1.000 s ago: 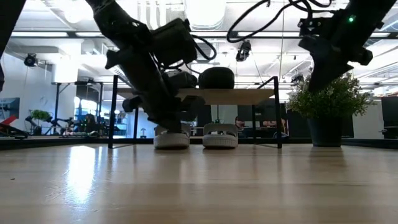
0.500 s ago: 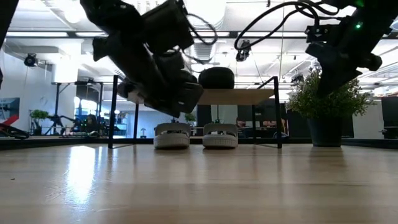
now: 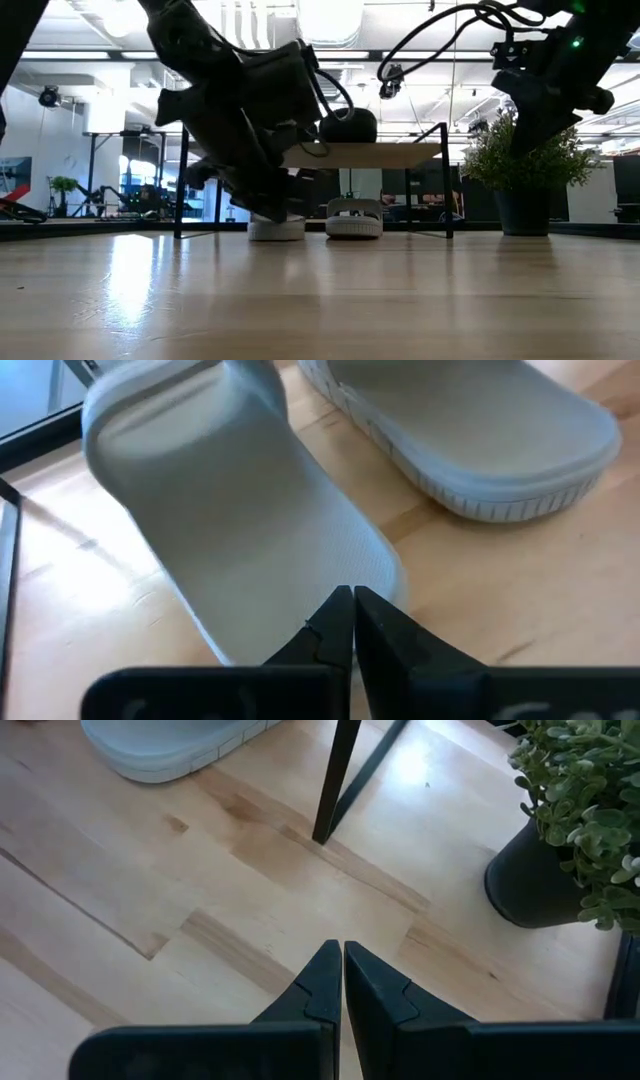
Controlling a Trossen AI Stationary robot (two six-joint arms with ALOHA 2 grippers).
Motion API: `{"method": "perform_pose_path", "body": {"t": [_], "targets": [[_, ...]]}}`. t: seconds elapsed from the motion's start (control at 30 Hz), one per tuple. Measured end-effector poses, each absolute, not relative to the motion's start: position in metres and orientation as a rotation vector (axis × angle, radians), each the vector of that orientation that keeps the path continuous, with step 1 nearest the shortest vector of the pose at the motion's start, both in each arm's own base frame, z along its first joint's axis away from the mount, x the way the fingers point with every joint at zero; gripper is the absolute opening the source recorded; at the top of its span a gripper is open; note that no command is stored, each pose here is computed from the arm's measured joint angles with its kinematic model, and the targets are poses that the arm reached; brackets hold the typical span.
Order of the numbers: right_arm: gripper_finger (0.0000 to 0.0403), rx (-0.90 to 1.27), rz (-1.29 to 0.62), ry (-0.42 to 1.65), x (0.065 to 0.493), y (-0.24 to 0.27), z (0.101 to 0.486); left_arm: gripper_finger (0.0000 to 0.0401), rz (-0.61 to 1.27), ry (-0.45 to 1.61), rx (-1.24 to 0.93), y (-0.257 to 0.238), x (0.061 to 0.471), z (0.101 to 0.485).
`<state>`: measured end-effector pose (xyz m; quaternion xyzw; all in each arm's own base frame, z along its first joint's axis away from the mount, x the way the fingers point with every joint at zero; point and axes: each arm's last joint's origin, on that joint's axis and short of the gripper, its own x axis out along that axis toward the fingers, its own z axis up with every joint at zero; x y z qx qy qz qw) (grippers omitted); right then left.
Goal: Pick and place slides into the shelf
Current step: Adjust the gray slippers under the shelf
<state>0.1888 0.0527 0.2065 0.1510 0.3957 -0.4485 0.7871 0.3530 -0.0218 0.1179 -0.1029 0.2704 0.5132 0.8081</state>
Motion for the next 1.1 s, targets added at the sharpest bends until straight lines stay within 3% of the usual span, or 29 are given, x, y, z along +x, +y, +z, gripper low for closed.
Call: {"method": "perform_pose_path", "body": {"t": [0.77,1.1], "targets": [[0.0009,0.303,-0.964,0.868,0.187,0.052,0.204,0.0,1.089,0.717,-0.166,-0.022,0.35,0.11],[0.0009,0.321,-0.972,0.856,0.188,0.052,0.203,0.0,1.029,0.677,-0.022,-0.021,0.36,0.136]]}}
